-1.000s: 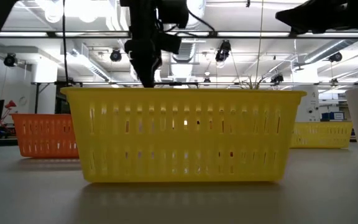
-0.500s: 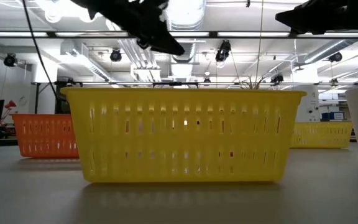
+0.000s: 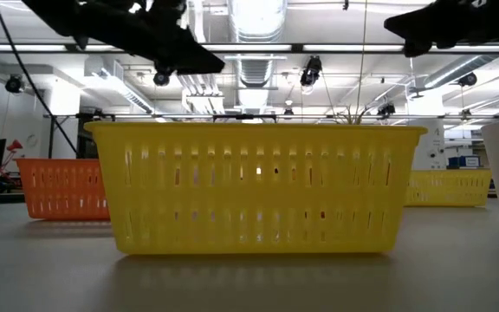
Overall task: Stack baskets by color
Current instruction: Stack the left orange bin on top of the right orange bin
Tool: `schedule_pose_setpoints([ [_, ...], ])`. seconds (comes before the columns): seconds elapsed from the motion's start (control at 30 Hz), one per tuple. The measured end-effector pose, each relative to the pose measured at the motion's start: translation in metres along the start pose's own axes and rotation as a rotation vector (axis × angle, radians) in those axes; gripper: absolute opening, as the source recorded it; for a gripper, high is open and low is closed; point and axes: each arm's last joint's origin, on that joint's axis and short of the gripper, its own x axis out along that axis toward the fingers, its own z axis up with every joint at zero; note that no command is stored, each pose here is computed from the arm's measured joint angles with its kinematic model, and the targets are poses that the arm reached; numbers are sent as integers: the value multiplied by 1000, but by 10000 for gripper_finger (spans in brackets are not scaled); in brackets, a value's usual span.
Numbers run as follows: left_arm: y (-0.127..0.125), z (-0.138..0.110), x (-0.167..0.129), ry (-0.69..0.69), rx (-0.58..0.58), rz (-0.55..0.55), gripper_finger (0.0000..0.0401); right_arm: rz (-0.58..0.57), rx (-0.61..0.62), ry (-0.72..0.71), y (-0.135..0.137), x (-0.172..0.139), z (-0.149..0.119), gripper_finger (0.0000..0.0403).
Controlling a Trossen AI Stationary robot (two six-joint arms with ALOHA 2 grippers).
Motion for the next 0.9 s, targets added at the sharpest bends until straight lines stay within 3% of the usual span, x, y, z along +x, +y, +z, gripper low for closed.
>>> schedule_pose_setpoints([
  [0.07,0,-1,-9,-15,-1,-2,125,28,58,6,1,0,-2,9],
  [0.17,-3,-4,-20,-34,0,-14,125,192,121,19,9,2,-10,9],
  [0.23,-5,-7,-26,-41,5,-24,125,232,175,4,13,5,-12,9],
  [0.43,-4,-15,-40,-58,77,-24,125,129,240,-18,12,19,-6,9],
  [0.67,1,-8,-52,-120,228,56,125,96,237,23,3,47,16,9],
  [0.9,4,-5,-59,-143,236,90,125,39,235,230,-6,83,29,9],
])
